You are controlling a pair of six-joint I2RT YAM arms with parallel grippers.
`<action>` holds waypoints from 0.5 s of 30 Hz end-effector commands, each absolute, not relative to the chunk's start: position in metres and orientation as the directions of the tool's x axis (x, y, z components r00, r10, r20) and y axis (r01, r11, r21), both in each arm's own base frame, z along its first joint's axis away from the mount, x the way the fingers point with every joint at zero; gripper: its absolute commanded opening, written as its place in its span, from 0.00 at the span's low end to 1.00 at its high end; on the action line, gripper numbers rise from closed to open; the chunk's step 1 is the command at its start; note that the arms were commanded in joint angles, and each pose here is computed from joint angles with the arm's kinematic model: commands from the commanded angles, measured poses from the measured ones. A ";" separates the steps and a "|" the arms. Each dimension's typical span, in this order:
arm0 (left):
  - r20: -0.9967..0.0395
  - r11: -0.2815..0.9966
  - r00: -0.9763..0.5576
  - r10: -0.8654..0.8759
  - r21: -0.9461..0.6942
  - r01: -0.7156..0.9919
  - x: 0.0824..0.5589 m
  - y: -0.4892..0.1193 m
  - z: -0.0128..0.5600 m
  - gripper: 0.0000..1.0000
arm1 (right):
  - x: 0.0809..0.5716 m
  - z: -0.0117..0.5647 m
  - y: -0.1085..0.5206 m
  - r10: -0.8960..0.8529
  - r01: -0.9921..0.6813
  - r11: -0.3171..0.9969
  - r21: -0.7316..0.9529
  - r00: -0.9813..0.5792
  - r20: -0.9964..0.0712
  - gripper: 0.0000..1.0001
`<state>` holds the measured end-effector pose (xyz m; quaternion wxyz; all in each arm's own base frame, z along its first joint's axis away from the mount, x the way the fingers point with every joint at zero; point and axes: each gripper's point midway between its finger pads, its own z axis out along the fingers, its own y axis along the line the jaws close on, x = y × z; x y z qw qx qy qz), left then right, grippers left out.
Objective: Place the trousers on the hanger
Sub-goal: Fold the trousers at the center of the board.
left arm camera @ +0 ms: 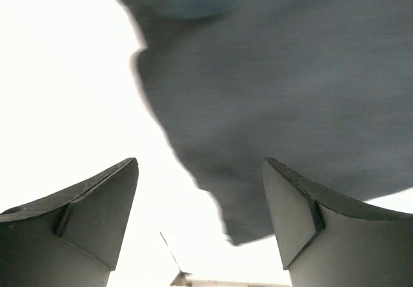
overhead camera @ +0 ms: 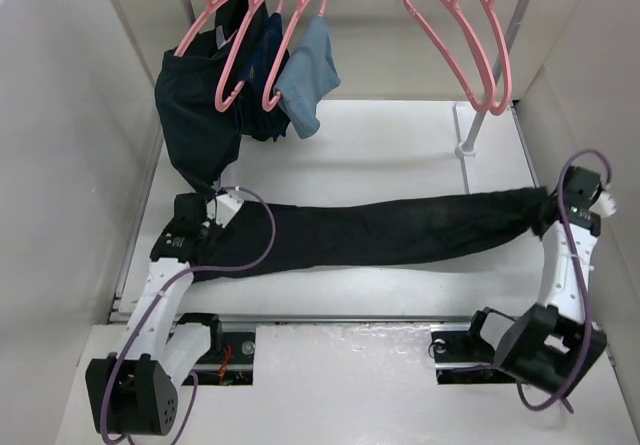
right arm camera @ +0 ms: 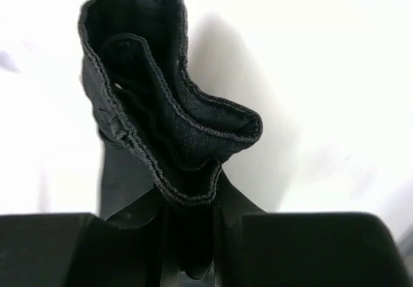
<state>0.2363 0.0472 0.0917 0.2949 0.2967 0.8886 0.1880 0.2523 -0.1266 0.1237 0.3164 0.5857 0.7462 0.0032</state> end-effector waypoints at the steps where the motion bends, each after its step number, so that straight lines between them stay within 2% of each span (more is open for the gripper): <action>1: -0.489 0.796 -0.629 0.604 0.417 0.439 0.242 0.027 0.103 0.75 | 0.253 0.244 -0.174 0.619 0.883 0.363 0.298 0.011 -0.785 0.00; 4: -0.480 0.801 -0.642 0.598 0.376 0.465 0.246 0.021 0.098 0.75 | 0.244 0.293 -0.173 0.490 0.881 0.380 0.281 0.066 -0.869 0.00; 6: -0.476 0.807 -0.651 0.591 0.367 0.463 0.247 0.021 0.097 0.75 | 0.238 0.331 -0.157 0.409 0.845 0.441 0.303 0.111 -0.906 0.00; 7: -0.475 0.802 -0.646 0.598 0.356 0.480 0.247 0.016 0.095 0.75 | 0.229 0.344 -0.158 0.359 0.861 0.418 0.289 0.135 -0.923 0.00; 8: -0.490 0.808 -0.642 0.589 0.347 0.476 0.249 0.014 0.095 0.75 | 0.233 0.356 -0.142 0.342 0.831 0.473 0.292 0.132 -0.930 0.00; 11: -0.518 0.798 -0.615 0.595 0.290 0.528 0.249 -0.006 0.092 0.75 | 0.226 0.376 -0.123 0.294 0.798 0.526 0.292 0.152 -0.944 0.00; 13: -0.529 0.787 -0.614 0.586 0.192 0.586 0.243 -0.028 0.086 0.75 | 0.233 0.363 -0.094 0.288 0.746 0.612 0.262 0.098 -0.953 0.00; 15: -0.553 0.768 -0.594 0.584 0.138 0.626 0.243 -0.043 0.090 0.75 | 0.234 0.358 -0.085 0.290 0.728 0.636 0.254 0.080 -0.954 0.00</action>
